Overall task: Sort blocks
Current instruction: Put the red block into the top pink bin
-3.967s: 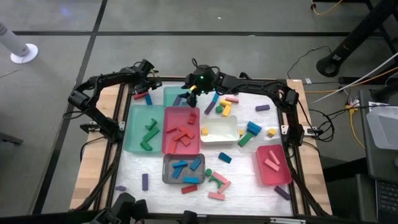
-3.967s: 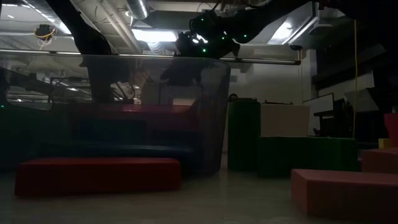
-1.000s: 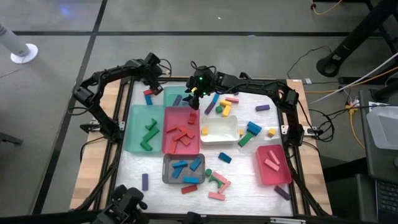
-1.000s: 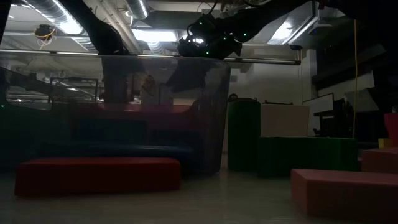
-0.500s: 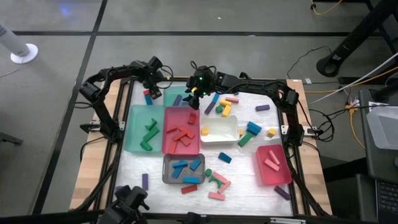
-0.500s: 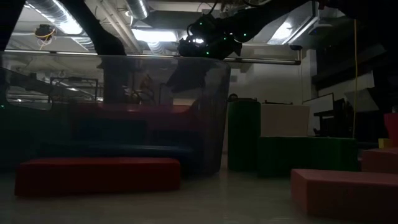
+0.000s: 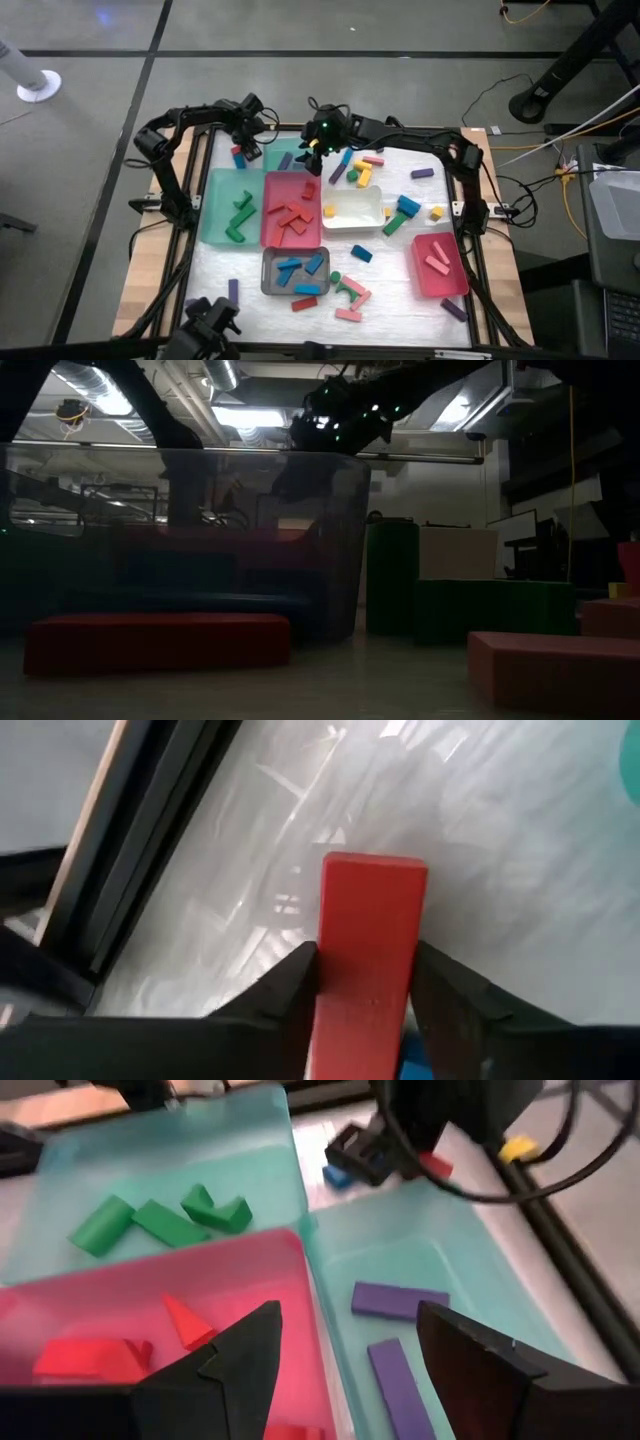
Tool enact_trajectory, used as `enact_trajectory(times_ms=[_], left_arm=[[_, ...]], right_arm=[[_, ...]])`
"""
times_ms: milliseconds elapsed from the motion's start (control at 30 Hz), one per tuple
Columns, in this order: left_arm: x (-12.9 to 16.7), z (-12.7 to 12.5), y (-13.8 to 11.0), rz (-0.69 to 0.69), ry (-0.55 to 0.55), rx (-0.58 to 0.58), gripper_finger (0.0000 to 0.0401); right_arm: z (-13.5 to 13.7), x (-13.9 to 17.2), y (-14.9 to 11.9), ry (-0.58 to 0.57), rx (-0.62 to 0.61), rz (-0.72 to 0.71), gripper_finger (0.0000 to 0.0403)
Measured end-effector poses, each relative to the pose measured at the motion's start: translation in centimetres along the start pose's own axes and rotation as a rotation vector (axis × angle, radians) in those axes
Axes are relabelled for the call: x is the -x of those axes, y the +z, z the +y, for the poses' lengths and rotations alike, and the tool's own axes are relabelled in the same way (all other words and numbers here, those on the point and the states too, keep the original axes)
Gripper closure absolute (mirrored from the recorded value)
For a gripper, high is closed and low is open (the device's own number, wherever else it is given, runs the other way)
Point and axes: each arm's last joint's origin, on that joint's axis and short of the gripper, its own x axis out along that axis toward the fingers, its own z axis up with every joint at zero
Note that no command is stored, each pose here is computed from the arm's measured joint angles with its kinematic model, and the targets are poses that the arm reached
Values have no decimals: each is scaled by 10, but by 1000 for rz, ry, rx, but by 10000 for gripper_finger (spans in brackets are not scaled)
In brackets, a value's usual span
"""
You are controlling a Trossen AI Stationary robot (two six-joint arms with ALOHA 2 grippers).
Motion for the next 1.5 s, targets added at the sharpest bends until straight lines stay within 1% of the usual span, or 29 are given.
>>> enact_trajectory(times_ms=[33, 67, 133, 233, 333, 400, 433, 467, 533, 600, 700, 733, 800, 867, 1033, 1133, 1233, 1333, 1433, 1500], left_arm=[[2, 0, -1, 1, 2, 11, 294], [6, 1, -1, -6, 5, 30, 299], [16, 5, 2, -31, 16, 50, 299], [31, 7, 3, -27, 14, 58, 299], [54, 13, 6, -72, 27, 79, 299], [70, 14, 6, -107, 12, 106, 299], [78, 14, 6, -125, -13, 131, 299], [86, 13, 6, -148, -46, 155, 299], [103, 9, 4, -209, -152, 194, 299], [117, 0, 2, -264, -288, 233, 299], [131, -21, 0, -302, -502, 260, 293], [136, -29, 0, -303, -560, 250, 293], [142, -49, -2, -293, -640, 204, 292], [146, -70, -2, -279, -674, 143, 292], [155, -122, -3, -267, -706, -70, 284], [162, -147, -3, -300, -718, -178, 272], [167, -164, -4, -340, -699, -266, 261], [170, -177, -4, -391, -626, -343, 253], [171, -182, -3, -429, -504, -349, 246], [171, -185, -3, -444, -445, -343, 241]], right_arm=[[1, 6, 4, -2, 4, -12, 169], [3, 12, 7, -3, 7, -24, 169], [6, 24, 13, -6, 15, -37, 169], [11, 44, 18, -27, 10, -9, 169], [15, 66, 17, -108, -16, 54, 169], [16, 79, 15, -198, -64, 107, 169], [16, 85, 13, -250, -88, 137, 169], [15, 91, 11, -296, -103, 165, 169], [11, 102, 6, -352, -110, 230, 169], [3, 107, 0, -370, -130, 291, 169], [-11, 112, -15, -343, -190, 428, 169], [-17, 113, -20, -340, -203, 470, 169], [-27, 116, -32, -345, -241, 568, 169], [-37, 117, -40, -347, -259, 631, 169], [-57, 115, -61, -336, -278, 684, 169], [-63, 110, -79, -327, -287, 727, 169], [-65, 106, -99, -311, -290, 788, 169], [-66, 99, -117, -295, -275, 818, 169], [-66, 92, -132, -289, -260, 819, 169], [-66, 88, -142, -289, -260, 820, 169]])
